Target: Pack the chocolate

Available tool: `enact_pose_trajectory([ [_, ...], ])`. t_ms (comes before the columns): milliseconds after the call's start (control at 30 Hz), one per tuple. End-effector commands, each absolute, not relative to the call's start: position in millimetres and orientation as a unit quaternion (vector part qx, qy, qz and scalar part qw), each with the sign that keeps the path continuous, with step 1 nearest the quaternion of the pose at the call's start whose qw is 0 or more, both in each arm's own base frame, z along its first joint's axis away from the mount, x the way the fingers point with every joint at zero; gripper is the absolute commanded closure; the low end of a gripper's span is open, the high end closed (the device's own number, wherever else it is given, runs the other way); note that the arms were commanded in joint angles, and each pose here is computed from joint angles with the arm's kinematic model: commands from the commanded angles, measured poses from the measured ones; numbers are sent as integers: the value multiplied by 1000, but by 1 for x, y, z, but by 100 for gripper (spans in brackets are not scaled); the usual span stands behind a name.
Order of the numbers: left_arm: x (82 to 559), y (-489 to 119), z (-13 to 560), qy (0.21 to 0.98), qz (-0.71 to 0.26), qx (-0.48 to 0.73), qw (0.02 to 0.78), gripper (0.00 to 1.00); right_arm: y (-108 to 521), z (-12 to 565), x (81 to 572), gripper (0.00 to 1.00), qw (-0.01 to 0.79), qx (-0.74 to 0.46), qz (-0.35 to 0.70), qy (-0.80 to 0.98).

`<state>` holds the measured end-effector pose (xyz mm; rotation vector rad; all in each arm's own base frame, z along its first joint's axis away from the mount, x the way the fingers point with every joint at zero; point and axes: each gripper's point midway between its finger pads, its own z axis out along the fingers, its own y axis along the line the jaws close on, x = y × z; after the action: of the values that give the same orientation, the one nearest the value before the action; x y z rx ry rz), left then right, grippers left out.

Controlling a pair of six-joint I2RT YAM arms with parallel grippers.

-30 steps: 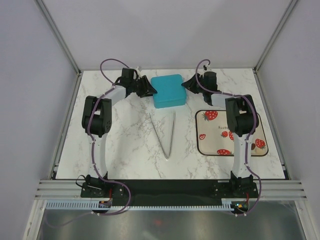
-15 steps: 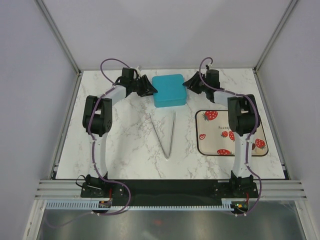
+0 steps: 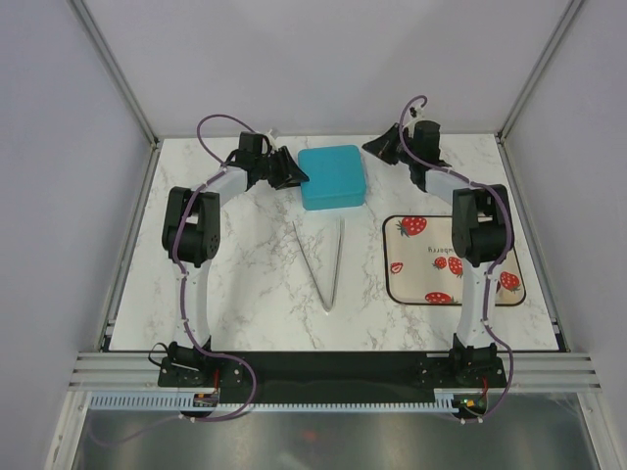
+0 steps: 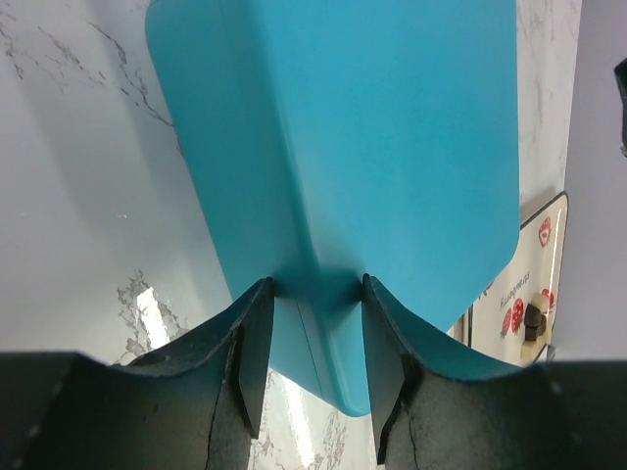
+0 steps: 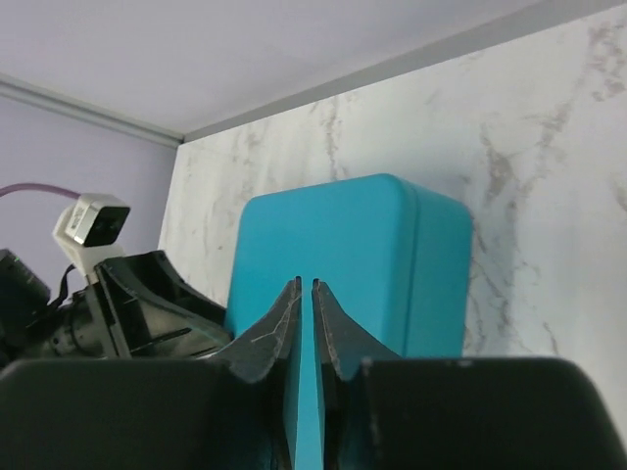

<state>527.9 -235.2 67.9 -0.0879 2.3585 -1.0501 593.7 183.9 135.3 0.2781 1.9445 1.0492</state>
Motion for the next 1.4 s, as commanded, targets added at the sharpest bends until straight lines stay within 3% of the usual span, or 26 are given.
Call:
enact_pose_trajectory([
  [0, 519, -228, 22, 906, -342, -50, 244, 53, 218, 188, 587, 85, 459, 51, 479, 746],
  [167, 519, -230, 21, 906, -345, -51, 240, 53, 229, 109, 581, 85, 390, 111, 517, 754],
  [333, 518, -229, 17, 908, -342, -47, 240, 53, 211, 34, 581, 84, 357, 146, 431, 816],
  [567, 526, -234, 20, 902, -354, -46, 242, 53, 206, 70, 597, 83, 391, 129, 415, 811],
  [767, 538, -241, 29, 893, -370, -42, 251, 53, 229, 121, 620, 81, 433, 112, 486, 751],
  [867, 541, -243, 34, 890, -377, -41, 253, 53, 231, 95, 631, 81, 409, 137, 478, 765],
  [1000, 541, -242, 44, 888, -377, -38, 260, 53, 216, 36, 635, 81, 371, 163, 387, 829],
  [1100, 543, -234, 61, 888, -368, -39, 271, 50, 211, 36, 632, 77, 364, 159, 368, 841],
  [1200, 544, -223, 91, 881, -367, -41, 294, 41, 215, 87, 630, 69, 395, 123, 387, 824],
  [1233, 545, -220, 113, 876, -368, -36, 310, 28, 217, 106, 630, 63, 414, 95, 391, 816],
  [1267, 546, -215, 124, 874, -366, -35, 318, 1, 219, 124, 628, 58, 426, 75, 398, 809],
  [1300, 543, -210, 133, 877, -353, -30, 325, 0, 221, 161, 624, 53, 446, 51, 407, 796],
  [1367, 538, -204, 171, 869, -346, -21, 354, 0, 218, 190, 616, 25, 465, 25, 396, 791],
])
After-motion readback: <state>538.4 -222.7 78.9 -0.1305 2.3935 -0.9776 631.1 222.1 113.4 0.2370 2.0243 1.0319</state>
